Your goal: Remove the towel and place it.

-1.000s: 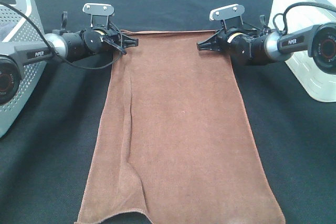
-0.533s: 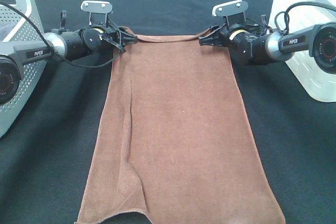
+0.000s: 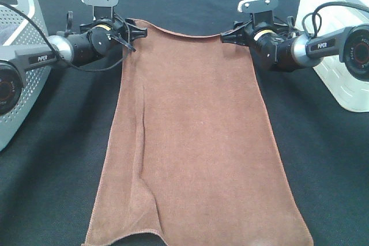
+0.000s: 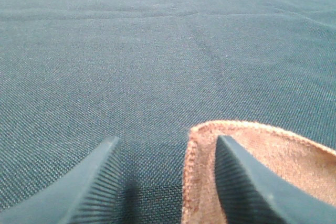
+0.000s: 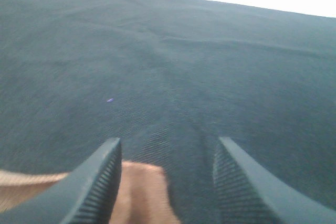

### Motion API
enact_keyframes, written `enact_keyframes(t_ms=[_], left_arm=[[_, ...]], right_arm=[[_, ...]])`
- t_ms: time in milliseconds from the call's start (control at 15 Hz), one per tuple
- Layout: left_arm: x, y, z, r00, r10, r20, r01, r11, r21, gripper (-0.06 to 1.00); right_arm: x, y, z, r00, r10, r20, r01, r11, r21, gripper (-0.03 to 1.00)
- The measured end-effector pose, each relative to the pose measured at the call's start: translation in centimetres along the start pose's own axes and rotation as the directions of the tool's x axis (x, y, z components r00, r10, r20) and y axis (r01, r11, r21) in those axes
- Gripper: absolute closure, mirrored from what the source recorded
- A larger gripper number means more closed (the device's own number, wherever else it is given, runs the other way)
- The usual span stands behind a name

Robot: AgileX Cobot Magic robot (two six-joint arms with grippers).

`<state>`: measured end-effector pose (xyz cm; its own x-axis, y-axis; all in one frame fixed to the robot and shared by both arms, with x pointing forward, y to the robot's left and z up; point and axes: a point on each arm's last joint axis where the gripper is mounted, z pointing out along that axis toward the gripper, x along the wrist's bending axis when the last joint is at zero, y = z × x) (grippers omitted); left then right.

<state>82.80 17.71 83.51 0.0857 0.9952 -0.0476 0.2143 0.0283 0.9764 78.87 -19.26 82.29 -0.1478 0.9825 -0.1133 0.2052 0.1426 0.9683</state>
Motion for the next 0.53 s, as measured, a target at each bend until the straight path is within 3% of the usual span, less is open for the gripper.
enact_keyframes(t_ms=[133, 333, 533], left_arm=[[0.9, -0.2, 0.1, 0.999, -0.04, -0.026, 0.04, 0.999, 0.02, 0.43], [2.5, 0.5, 0.3, 0.998, -0.004, -0.059, 0.006, 1.0, 0.025, 0.43], [2.3, 0.7, 0.4, 0.998, -0.06, -0.028, 0.062, 0.995, 0.079, 0.43]], right_arm=[[-0.1, -0.2, 0.0, 1.0, 0.026, 0.009, -0.027, 0.999, 0.021, 0.47], [-0.1, 1.5, -0.4, 0.999, 0.046, -0.016, -0.044, 0.994, 0.101, 0.47], [-0.2, 3.5, -0.8, 0.998, 0.055, -0.027, -0.051, 0.992, 0.115, 0.47]])
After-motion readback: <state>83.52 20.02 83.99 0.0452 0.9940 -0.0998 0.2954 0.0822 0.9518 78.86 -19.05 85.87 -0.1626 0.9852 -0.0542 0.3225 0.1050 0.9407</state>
